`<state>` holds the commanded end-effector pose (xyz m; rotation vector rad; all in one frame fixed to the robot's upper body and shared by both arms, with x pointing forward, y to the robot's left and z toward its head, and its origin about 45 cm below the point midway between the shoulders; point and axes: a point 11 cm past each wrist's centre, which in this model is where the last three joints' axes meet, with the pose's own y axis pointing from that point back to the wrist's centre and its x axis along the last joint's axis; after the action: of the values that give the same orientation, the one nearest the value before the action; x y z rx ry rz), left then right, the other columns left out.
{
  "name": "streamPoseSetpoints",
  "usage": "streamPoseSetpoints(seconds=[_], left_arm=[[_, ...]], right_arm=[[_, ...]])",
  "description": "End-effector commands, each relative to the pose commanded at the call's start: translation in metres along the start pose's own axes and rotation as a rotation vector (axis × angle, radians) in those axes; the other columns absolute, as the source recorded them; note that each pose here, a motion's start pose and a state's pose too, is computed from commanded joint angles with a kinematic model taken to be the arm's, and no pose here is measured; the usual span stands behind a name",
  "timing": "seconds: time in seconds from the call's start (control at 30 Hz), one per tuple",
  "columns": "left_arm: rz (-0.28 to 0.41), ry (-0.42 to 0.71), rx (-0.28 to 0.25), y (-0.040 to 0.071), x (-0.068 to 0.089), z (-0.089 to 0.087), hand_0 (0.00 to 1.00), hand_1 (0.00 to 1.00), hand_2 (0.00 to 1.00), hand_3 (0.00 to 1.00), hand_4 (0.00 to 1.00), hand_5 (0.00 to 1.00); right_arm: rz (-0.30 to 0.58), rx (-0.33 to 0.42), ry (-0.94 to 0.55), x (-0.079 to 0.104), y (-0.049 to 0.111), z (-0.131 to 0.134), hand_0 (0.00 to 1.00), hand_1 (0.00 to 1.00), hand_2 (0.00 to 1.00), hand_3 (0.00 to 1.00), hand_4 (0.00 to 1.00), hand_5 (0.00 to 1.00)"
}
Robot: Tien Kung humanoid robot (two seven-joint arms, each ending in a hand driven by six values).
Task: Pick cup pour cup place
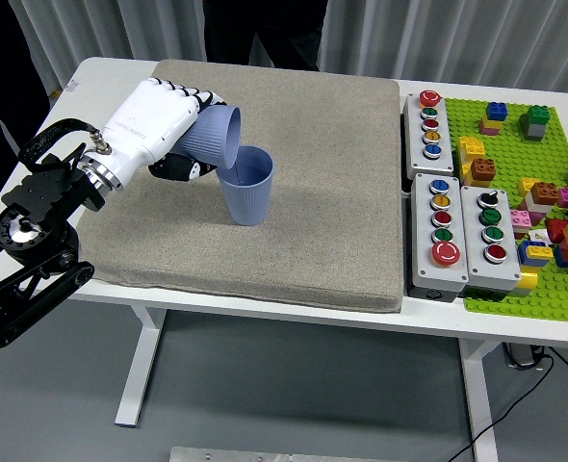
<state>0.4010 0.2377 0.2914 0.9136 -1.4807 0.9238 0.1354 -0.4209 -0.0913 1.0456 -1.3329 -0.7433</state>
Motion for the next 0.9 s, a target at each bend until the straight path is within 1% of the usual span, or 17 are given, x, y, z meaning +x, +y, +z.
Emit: streamPoseSetpoints(seconds=[0.13,0.27,0.4,0.47,0.53,0.6,0.67,0.8,0.87,0.9], left_arm=[[0.005,-0.012,-0.011,-0.002,0.004,0.002,0.471,0.432,0.440,0.454,0.728,0.216],[0.015,-0.015,-0.010,-0.004,0.007,0.002,0.471,0.432,0.440,0.454,0.728,0.216],[0.017,-0.014,-0.008,-0.004,0.007,0.001,0.471,0.432,0.439,0.454,0.727,0.218],[0.022,-0.010,-0.006,-0.004,0.007,0.001,0.471,0.432,0.439,0.454,0.727,0.218],[0.030,-0.005,0.010,-0.005,0.006,-0.002,0.470,0.431,0.440,0.455,0.726,0.215],[0.041,0.065,0.044,-0.004,0.004,-0.010,0.470,0.431,0.440,0.455,0.726,0.215],[0.071,0.162,0.067,-0.003,0.004,-0.017,0.470,0.431,0.440,0.455,0.726,0.215],[0.184,0.367,0.083,0.000,0.010,-0.022,0.471,0.429,0.440,0.456,0.728,0.218],[0.243,0.473,0.084,0.000,0.014,-0.022,0.471,0.429,0.440,0.456,0.728,0.218],[0.273,0.518,0.076,0.001,0.016,-0.021,0.471,0.429,0.440,0.456,0.728,0.218]], right_arm=[[0.001,0.000,0.001,0.000,0.000,0.000,0.674,0.636,0.565,0.572,0.002,0.153],[0.002,0.004,-0.003,0.001,0.000,-0.002,0.674,0.636,0.565,0.572,0.002,0.153],[0.003,0.006,-0.007,0.002,0.000,-0.003,0.674,0.636,0.564,0.571,0.002,0.153],[0.003,0.008,-0.007,0.002,0.001,-0.004,0.674,0.636,0.564,0.571,0.002,0.153],[0.003,0.008,-0.007,0.001,0.001,-0.004,0.673,0.636,0.565,0.571,0.002,0.153],[0.002,0.008,-0.007,0.001,0.001,-0.005,0.673,0.636,0.565,0.571,0.002,0.153],[0.002,0.009,-0.008,0.001,0.001,-0.005,0.673,0.636,0.565,0.571,0.002,0.153],[0.001,0.008,-0.006,0.000,0.001,-0.004,0.674,0.636,0.565,0.571,0.002,0.153],[0.000,0.009,-0.005,0.000,0.001,-0.005,0.674,0.636,0.565,0.571,0.002,0.153],[0.000,0.009,-0.004,0.000,0.001,-0.005,0.674,0.636,0.565,0.571,0.002,0.153]])
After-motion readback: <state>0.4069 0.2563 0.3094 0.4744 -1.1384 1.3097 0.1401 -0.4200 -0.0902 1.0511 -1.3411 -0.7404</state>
